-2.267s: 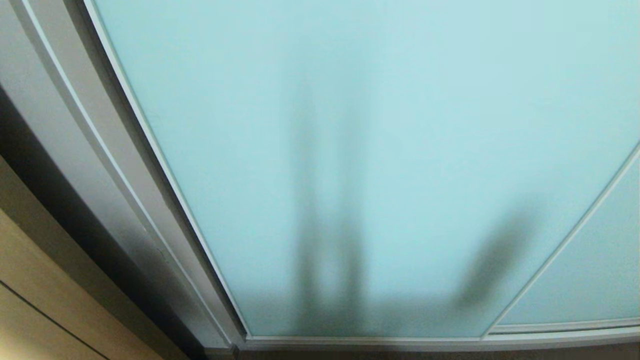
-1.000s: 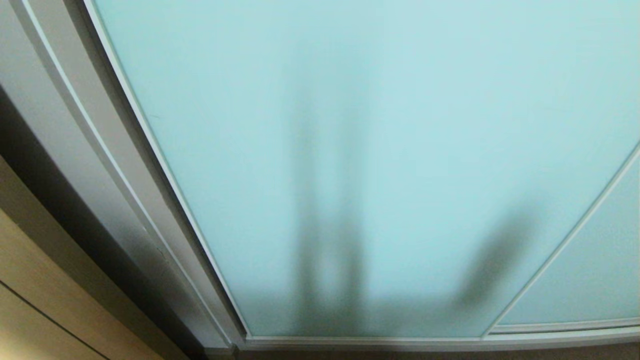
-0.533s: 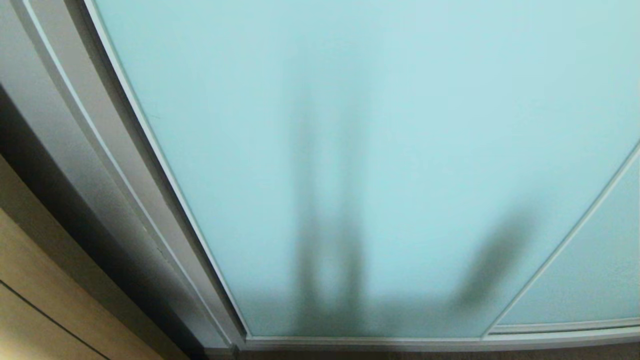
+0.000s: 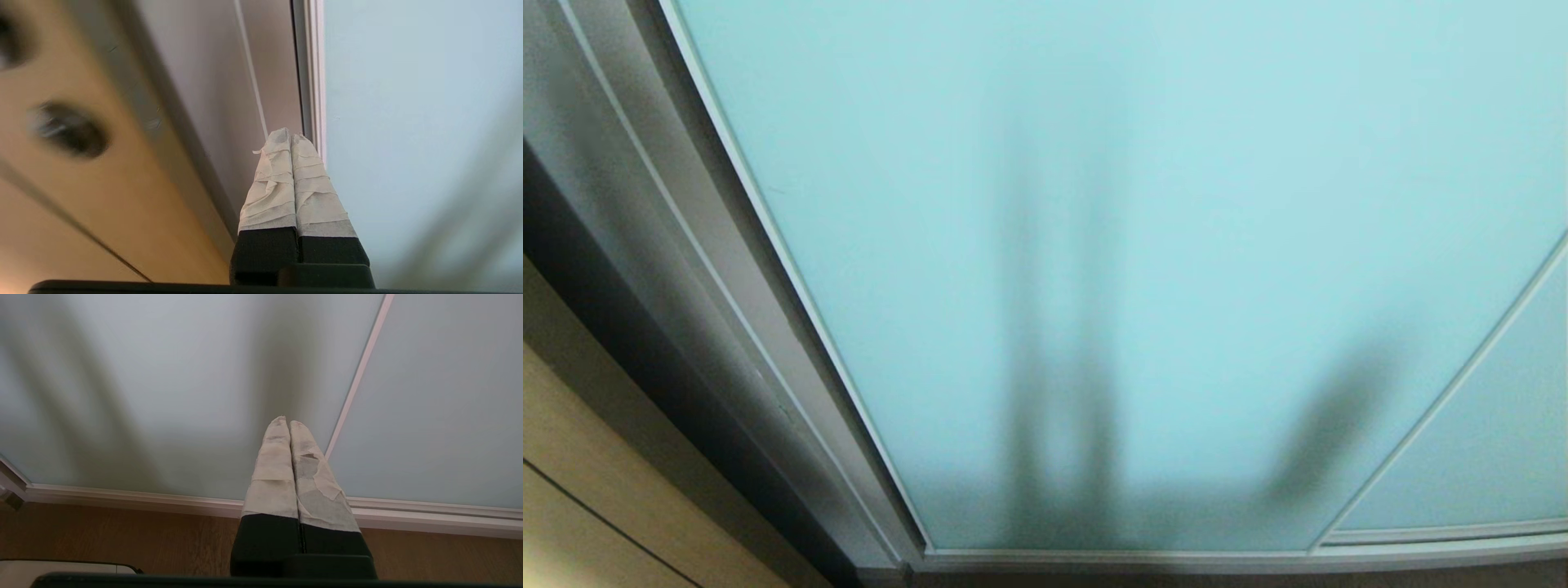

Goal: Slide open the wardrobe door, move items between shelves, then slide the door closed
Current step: Open the door

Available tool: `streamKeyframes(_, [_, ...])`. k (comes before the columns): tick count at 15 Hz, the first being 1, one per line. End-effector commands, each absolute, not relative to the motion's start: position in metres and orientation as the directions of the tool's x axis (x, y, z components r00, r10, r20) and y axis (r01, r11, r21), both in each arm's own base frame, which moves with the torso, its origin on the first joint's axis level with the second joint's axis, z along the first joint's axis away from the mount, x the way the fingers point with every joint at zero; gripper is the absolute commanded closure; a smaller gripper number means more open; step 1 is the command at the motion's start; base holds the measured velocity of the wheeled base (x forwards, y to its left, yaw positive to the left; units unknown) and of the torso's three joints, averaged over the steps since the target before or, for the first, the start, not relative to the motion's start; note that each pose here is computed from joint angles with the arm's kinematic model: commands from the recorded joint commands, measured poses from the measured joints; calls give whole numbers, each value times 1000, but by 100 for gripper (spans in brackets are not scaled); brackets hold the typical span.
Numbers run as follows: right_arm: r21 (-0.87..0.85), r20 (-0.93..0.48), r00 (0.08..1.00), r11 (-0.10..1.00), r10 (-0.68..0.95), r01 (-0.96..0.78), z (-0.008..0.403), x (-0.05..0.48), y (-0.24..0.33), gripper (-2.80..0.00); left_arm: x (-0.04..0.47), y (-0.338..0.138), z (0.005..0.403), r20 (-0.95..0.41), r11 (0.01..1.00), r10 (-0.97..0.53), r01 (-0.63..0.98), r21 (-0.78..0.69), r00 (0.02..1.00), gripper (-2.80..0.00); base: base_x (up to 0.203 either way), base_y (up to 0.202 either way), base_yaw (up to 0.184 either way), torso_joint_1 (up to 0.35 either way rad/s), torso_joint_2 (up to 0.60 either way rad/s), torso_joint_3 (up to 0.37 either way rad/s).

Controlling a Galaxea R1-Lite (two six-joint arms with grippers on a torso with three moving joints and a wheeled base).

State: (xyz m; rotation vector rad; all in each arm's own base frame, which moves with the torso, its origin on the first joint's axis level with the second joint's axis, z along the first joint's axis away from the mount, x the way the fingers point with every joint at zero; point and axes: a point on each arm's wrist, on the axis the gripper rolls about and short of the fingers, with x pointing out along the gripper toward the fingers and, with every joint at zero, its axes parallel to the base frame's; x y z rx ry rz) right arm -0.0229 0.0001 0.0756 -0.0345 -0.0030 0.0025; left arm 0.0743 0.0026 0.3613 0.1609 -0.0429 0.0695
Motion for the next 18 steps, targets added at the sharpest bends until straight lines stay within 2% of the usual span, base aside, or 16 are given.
streamKeyframes(1, [-35, 3, 1000, 999, 3, -3, 76, -23, 0, 0, 139, 4, 357, -176, 985, 64, -33, 172, 982, 0, 0, 0, 0, 0, 0, 0])
streamKeyframes(6, [-35, 3, 1000, 999, 5, -4, 76, -23, 0, 0, 167, 5, 351, -255, 986, 56, -12, 169, 965, 0, 0, 0, 0, 0, 0, 0])
streamKeyframes(13, [-35, 3, 1000, 999, 3, -3, 76, -23, 0, 0, 189, 5, 353, -208, 986, 65, -31, 163, 976, 0, 0, 0, 0, 0, 0, 0])
streamKeyframes(18, [-35, 3, 1000, 999, 3, -3, 76, -23, 0, 0, 201, 5, 347, -238, 992, 59, -31, 120, 969, 0, 0, 0, 0, 0, 0, 0])
